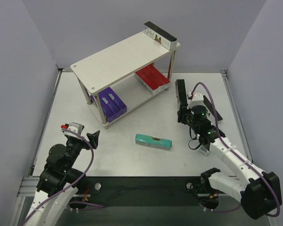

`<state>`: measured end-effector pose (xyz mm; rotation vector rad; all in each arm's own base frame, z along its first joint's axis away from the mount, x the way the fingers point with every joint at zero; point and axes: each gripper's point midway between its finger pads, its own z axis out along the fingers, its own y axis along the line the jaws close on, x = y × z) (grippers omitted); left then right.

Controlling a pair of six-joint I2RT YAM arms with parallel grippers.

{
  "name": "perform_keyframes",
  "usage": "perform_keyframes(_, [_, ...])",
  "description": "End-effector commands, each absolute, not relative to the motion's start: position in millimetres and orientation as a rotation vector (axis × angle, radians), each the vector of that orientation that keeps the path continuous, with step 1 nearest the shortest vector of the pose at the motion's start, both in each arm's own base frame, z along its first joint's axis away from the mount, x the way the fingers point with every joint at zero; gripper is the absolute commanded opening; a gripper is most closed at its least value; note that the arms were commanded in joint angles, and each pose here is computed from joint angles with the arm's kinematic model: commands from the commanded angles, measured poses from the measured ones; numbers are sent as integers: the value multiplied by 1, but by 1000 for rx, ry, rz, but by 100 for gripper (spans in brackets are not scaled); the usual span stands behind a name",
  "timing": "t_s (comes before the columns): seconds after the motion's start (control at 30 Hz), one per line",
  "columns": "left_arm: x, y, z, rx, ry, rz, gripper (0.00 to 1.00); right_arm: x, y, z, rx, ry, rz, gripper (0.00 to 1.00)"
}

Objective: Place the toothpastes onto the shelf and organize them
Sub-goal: Pick up the toothpaste from the center of the board, then place the toothpaste on the shelf.

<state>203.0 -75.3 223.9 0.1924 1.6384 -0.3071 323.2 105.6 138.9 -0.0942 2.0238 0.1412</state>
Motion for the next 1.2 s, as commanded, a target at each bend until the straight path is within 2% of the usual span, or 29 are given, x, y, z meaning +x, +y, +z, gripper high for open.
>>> perform_keyframes(0.0, [206,-78,234,202,1601,-316,88,323,89,235,-93,1833,100,30])
perform_keyframes(0.27, [207,-80,234,213,1606,-325,88,309,101,372,-310,1664,125,30])
perform_keyframes(0.5, [207,-81,233,215,1611,-326,88,312,147,443,-546,1579,287,30])
perform_keyframes(0.6, [207,-81,232,218,1613,-325,88,329,170,441,-617,1604,354,31])
perform_keyframes(0.63, [207,-82,231,218,1615,-327,88,329,174,457,-631,1575,372,31])
perform_keyframes(0.83, [208,-79,231,206,1616,-317,88,383,215,447,-710,1611,426,31])
perform_keyframes(1.17, [207,-77,233,195,1608,-312,88,456,242,432,-712,1634,407,34])
